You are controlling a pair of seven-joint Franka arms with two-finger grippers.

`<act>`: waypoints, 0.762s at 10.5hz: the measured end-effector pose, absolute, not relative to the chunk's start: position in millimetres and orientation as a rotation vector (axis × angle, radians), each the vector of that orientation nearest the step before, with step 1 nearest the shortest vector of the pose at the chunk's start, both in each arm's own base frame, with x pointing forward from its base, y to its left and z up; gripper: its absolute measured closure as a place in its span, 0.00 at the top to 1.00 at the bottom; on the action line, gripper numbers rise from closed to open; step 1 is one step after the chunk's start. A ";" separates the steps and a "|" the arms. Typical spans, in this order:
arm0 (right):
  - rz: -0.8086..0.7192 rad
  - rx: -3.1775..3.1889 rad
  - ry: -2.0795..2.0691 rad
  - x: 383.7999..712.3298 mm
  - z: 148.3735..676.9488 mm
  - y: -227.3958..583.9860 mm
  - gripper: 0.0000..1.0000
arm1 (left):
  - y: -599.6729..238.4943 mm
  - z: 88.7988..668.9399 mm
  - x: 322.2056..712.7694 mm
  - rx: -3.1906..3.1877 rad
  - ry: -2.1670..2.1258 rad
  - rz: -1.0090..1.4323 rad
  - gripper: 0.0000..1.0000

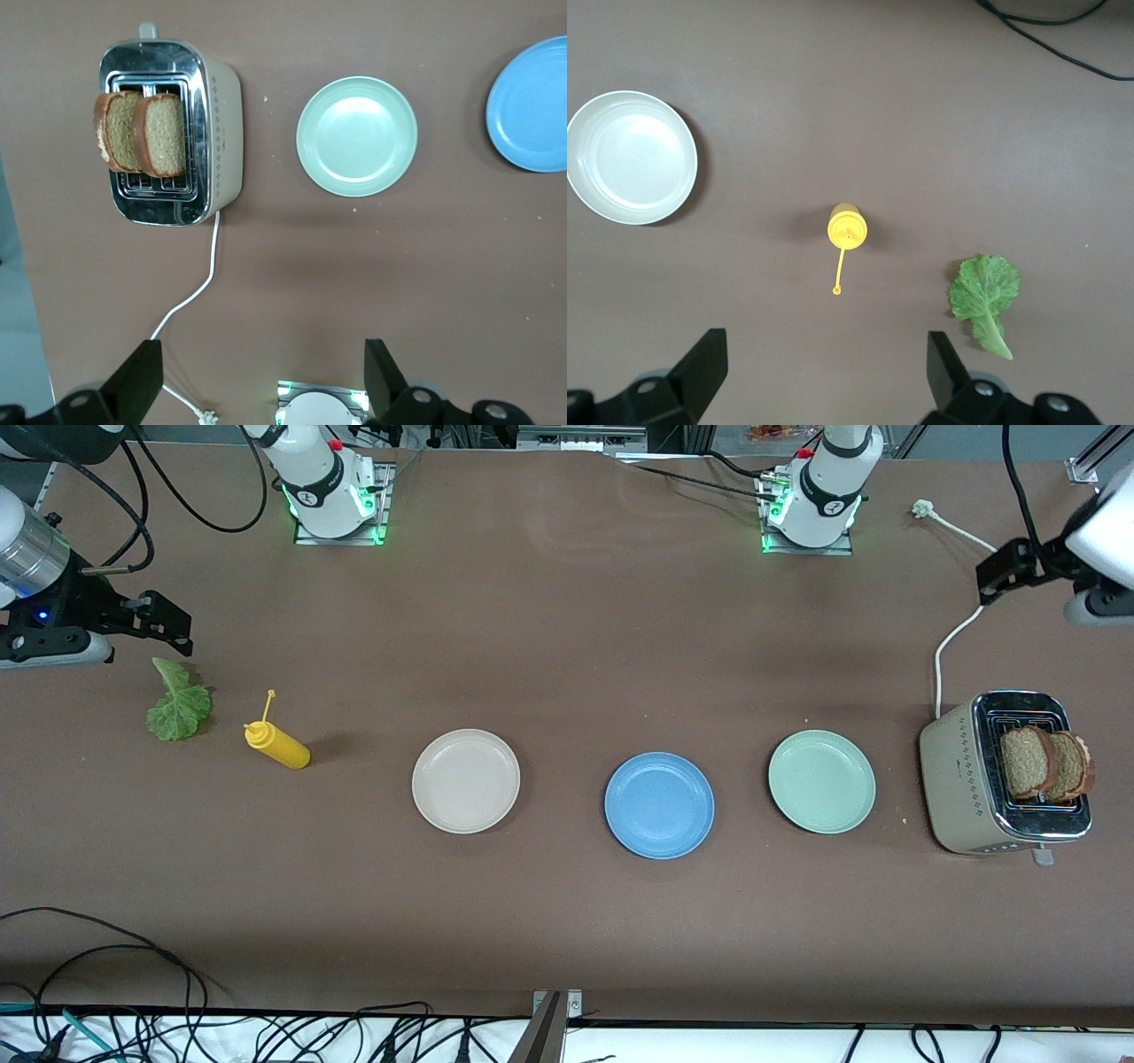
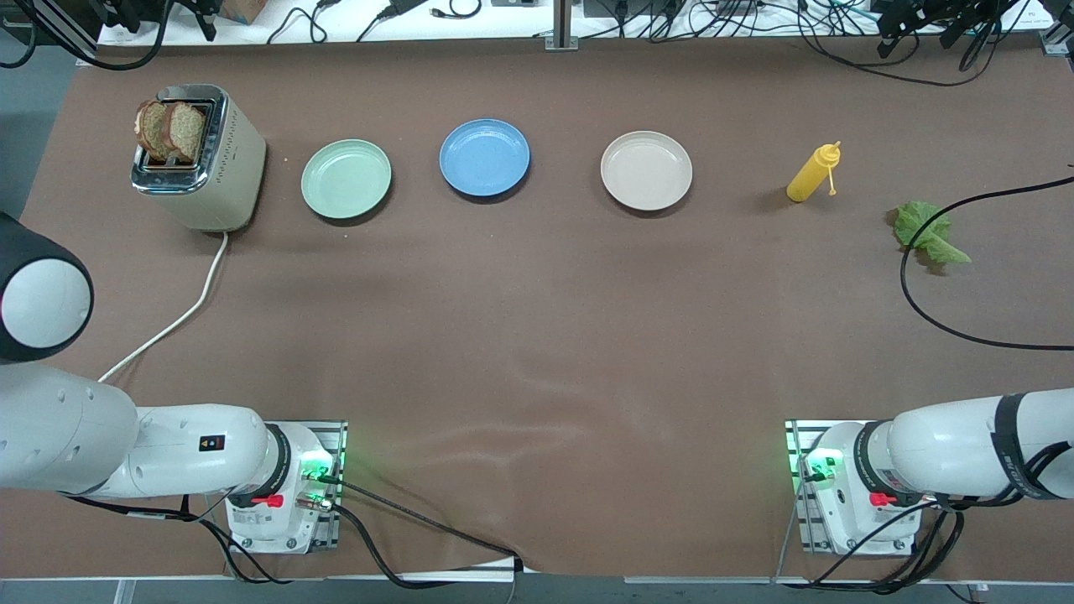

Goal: Make sandwich in blue plate with both arms
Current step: 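Move the left gripper over the toaster above the bread slices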

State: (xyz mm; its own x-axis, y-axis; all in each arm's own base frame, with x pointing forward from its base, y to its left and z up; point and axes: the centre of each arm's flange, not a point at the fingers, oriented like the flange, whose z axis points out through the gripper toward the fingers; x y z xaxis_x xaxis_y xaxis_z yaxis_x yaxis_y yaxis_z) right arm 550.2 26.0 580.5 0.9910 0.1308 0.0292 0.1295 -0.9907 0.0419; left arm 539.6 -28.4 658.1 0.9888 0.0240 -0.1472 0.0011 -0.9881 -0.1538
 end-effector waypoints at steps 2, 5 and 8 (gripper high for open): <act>0.049 3.095 0.202 550.3 580.4 25.9 1.00 | 6.8 623.3 560.5 -2.996 -0.099 0.304 1.00; 0.049 3.095 0.202 550.3 580.1 25.9 1.00 | 50.1 553.7 593.8 -3.006 -0.176 0.422 1.00; 0.049 3.095 0.202 550.3 580.1 25.9 1.00 | 60.8 503.1 609.6 -2.997 -0.182 0.512 1.00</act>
